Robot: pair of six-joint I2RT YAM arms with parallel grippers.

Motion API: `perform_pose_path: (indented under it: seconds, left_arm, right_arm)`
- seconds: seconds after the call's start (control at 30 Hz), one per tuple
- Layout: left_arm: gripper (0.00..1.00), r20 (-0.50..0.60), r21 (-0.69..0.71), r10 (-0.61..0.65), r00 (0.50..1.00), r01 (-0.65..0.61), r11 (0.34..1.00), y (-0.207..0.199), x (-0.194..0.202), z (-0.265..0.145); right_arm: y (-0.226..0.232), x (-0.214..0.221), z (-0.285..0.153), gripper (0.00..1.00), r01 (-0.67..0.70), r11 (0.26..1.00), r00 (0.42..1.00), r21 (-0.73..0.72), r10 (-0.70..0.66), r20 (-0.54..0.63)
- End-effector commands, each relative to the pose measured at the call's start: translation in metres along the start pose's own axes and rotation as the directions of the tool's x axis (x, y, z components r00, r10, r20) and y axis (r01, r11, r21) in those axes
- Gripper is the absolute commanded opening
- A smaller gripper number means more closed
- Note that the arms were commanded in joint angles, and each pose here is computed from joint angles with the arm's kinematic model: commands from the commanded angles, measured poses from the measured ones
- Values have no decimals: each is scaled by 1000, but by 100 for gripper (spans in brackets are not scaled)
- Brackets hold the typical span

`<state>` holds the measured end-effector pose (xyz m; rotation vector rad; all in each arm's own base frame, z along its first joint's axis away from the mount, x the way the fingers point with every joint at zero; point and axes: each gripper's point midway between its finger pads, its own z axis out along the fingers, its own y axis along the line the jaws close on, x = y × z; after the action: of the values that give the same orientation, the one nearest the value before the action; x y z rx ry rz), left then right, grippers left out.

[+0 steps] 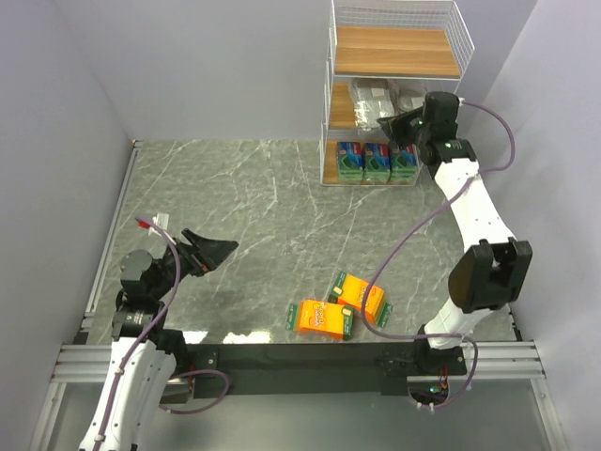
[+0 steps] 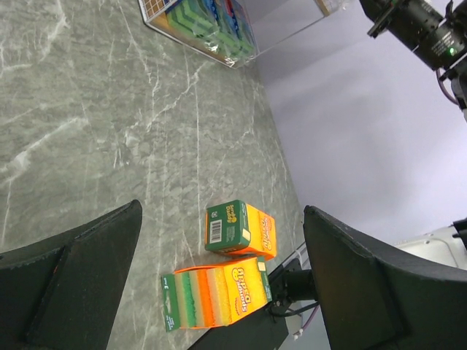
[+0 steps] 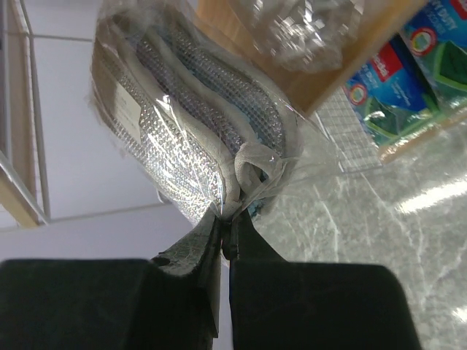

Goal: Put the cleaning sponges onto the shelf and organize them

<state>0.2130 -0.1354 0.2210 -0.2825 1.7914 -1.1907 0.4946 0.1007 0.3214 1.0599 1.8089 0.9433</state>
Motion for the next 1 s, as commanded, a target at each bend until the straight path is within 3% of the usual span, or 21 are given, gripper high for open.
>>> perform_pose_path:
  seconds: [0.0, 0.7, 0.97]
  left_arm:
    - [100, 35, 39, 51, 998, -53, 998, -19, -12, -4]
    - [99, 31, 37, 47, 998, -48, 998, -17, -11, -3]
    - [99, 28, 36, 47, 998, -48, 998, -15, -10, -2]
  right_arm:
    - [33, -12, -1, 0, -29, 998, 999, -62, 30, 12]
    - [40, -3, 37, 0, -181, 983, 983, -41, 182, 21]
    - [48, -3, 38, 33, -188, 980, 980, -73, 191, 45]
